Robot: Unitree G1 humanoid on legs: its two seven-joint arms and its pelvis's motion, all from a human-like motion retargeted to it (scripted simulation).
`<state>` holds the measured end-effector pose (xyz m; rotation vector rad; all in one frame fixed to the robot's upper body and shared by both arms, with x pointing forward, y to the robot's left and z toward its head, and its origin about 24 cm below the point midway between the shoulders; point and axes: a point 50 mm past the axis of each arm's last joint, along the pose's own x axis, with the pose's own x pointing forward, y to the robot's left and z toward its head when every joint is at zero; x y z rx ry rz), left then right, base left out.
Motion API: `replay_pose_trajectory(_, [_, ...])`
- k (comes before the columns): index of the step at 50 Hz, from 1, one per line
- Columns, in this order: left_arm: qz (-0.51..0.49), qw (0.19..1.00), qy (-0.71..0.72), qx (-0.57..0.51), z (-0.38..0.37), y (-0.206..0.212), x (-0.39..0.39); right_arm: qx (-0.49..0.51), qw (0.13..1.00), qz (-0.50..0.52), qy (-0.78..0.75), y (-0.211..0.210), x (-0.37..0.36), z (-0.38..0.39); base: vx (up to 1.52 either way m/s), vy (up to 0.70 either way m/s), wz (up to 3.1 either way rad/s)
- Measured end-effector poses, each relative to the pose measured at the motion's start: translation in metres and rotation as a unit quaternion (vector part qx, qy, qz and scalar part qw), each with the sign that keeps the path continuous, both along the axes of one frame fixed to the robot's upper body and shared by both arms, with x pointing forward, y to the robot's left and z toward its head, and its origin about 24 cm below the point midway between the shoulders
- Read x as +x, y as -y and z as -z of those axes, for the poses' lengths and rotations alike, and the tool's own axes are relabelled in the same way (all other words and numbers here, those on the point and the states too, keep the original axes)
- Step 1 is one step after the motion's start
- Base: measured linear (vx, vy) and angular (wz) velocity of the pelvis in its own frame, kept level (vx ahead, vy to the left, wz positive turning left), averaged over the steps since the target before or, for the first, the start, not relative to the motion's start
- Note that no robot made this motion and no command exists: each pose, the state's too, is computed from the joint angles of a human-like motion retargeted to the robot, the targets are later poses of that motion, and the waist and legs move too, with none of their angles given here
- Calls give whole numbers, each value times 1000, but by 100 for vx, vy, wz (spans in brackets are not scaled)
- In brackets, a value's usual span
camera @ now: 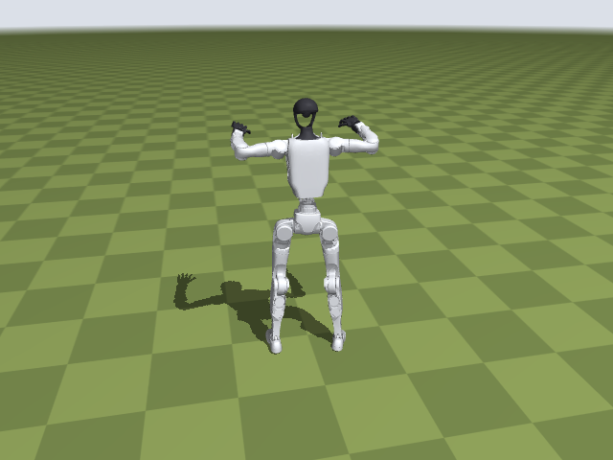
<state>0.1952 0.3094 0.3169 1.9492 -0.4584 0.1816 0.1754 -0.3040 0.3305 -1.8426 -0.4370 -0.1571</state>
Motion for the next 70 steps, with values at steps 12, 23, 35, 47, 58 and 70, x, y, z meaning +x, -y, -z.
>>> replay_pose_trajectory(12, [-8, 1000, 2, 0, -2, -2, -6, 8, 1000, -3, -1, -1, 1, 2, 0, 0, 0])
replay_pose_trajectory(23, [-12, 1000, 7, 3, -5, -2, -8, 10, 1000, -4, 1, 0, 2, 3, 0, 0, 0])
replay_pose_trajectory(35, [-13, 1000, 12, 4, -6, -2, -8, 8, 1000, 0, 5, 1, 2, 1, 0, 0, 0])
replay_pose_trajectory(47, [-15, 1000, 17, 6, -8, -2, -9, 5, 1000, -1, 9, 0, 2, 0, 0, 0, 0])
replay_pose_trajectory(58, [-15, 1000, 21, 8, -10, -2, -9, 5, 1000, 1, 12, 0, 2, -1, 0, 0, 0])
replay_pose_trajectory(70, [-13, 1000, 23, 8, -11, -2, -9, 6, 1000, 1, 11, 1, 2, 0, 0, 0, 0])
